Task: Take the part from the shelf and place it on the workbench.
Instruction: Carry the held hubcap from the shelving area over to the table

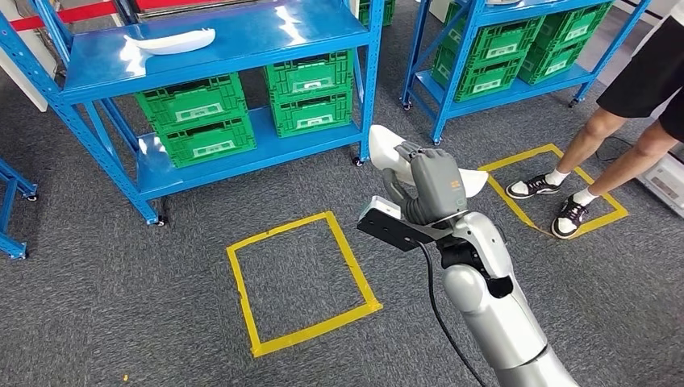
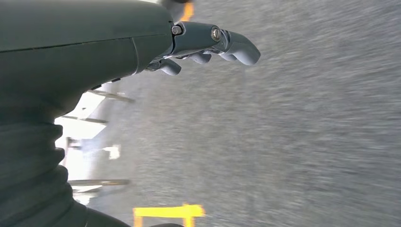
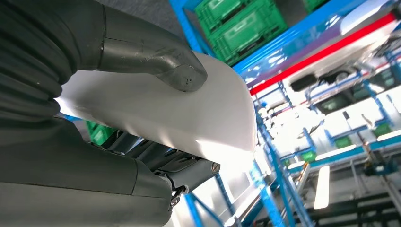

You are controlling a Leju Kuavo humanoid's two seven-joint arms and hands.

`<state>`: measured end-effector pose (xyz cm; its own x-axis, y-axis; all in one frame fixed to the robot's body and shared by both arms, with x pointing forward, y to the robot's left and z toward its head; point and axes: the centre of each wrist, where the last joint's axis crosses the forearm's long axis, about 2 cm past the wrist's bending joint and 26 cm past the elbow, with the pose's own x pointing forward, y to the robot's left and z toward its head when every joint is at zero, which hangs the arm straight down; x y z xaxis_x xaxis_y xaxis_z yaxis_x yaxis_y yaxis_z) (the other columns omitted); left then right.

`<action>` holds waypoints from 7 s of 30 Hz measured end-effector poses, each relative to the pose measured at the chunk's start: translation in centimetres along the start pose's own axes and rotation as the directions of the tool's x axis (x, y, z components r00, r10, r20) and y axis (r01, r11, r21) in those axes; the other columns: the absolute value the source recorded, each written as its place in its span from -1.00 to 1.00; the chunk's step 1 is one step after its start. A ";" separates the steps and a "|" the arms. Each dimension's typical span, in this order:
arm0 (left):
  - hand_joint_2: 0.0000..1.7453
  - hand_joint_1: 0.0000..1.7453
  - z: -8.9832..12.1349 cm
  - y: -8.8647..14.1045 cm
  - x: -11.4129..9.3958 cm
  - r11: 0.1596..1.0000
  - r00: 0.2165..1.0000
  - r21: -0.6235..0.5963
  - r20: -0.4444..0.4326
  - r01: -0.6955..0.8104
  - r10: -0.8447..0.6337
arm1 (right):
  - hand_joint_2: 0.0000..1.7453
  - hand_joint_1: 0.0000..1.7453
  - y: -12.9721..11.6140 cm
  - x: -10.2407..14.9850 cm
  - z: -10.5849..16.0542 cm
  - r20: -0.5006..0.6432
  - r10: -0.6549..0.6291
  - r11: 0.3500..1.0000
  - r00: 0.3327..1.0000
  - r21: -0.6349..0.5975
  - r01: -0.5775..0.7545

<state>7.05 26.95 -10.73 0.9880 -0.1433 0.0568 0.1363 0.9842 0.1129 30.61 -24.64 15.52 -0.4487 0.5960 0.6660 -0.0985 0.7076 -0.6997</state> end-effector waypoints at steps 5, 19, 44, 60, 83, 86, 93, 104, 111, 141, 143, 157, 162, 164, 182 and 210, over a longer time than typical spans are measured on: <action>1.00 -1.00 -0.1 -0.3 -1.4 1.000 0.996 -0.015 -0.089 0.009 -0.010 | 1.00 1.00 -0.4 0.0 1.3 -0.028 0.012 1.000 1.000 -0.011 -0.013; 1.00 -1.00 0.1 -1.8 -1.1 0.996 0.997 -0.057 0.021 0.069 -0.068 | 1.00 1.00 -0.4 -0.3 3.4 -0.053 -0.005 1.000 0.999 0.022 0.007; 1.00 -1.00 -0.4 1.5 -2.0 0.996 0.996 0.002 0.009 -0.088 0.088 | 1.00 1.00 1.1 -0.6 3.0 0.057 -0.275 0.959 0.960 -0.056 0.278; 1.00 -1.00 -0.4 2.3 -1.9 0.998 0.998 0.019 0.038 -0.059 0.058 | 1.00 1.00 1.1 -1.7 4.4 0.039 -0.302 0.945 0.952 -0.118 0.305; 1.00 -1.00 -0.3 1.4 -0.9 1.000 1.000 -0.025 0.011 0.013 -0.013 | 1.00 1.00 1.0 -0.6 5.8 0.017 -0.282 0.950 0.959 -0.135 0.282; 1.00 -1.00 -0.2 1.5 -0.3 0.999 0.999 -0.031 0.033 0.020 -0.019 | 1.00 1.00 0.8 -0.4 5.6 0.026 -0.274 0.951 0.961 -0.142 0.275; 1.00 -1.00 0.1 1.2 1.9 0.997 0.994 -0.051 0.096 0.051 -0.046 | 1.00 1.00 0.3 0.2 5.5 0.053 -0.253 0.954 0.966 -0.150 0.259; 1.00 -1.00 0.2 0.6 2.0 0.996 0.994 -0.056 0.085 0.069 -0.064 | 1.00 1.00 0.7 0.5 6.7 0.063 -0.259 0.950 0.964 -0.165 0.266; 1.00 -1.00 -0.1 1.5 1.0 0.999 0.997 -0.027 0.065 0.041 -0.040 | 1.00 1.00 0.6 0.9 7.1 0.076 -0.266 0.945 0.961 -0.176 0.276; 1.00 -1.00 -0.3 1.1 -1.5 1.000 0.997 -0.027 0.073 0.015 -0.013 | 1.00 1.00 0.7 0.7 8.0 0.054 -0.235 0.956 0.970 -0.169 0.241; 1.00 -1.00 -0.3 1.1 -1.2 0.999 0.996 -0.032 0.085 0.013 -0.010 | 1.00 1.00 0.8 0.7 8.2 0.050 -0.236 0.956 0.971 -0.167 0.241; 1.00 -1.00 -0.3 1.3 -1.4 0.999 0.994 -0.033 0.108 -0.007 0.011 | 1.00 1.00 0.6 -0.5 7.2 0.100 -0.248 0.954 0.963 -0.145 0.261; 1.00 -1.00 -0.4 1.1 -2.6 0.999 0.996 -0.032 0.093 -0.005 0.008 | 1.00 1.00 0.6 -0.6 7.3 0.084 -0.243 0.953 0.967 -0.167 0.254; 1.00 -1.00 -0.4 1.0 -3.1 1.000 0.997 -0.030 0.078 -0.006 0.008 | 1.00 1.00 0.7 -0.8 7.7 0.074 -0.244 0.953 0.967 -0.168 0.253; 1.00 -1.00 -0.3 0.0 -3.1 0.999 0.996 -0.040 0.079 -0.036 0.039 | 1.00 1.00 0.1 -0.8 7.7 0.052 -0.201 0.969 0.978 -0.134 0.206; 1.00 -1.00 -0.2 -0.5 -2.6 0.998 0.996 -0.069 0.085 -0.012 0.018 | 1.00 1.00 -0.5 0.0 9.0 0.054 -0.174 0.972 0.983 -0.151 0.180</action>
<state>4.43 26.90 -11.11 0.9806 -0.1338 0.1434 0.1287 0.9907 0.0438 22.65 -28.39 13.54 -0.4719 0.4426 0.7625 -0.0420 0.8526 -0.5209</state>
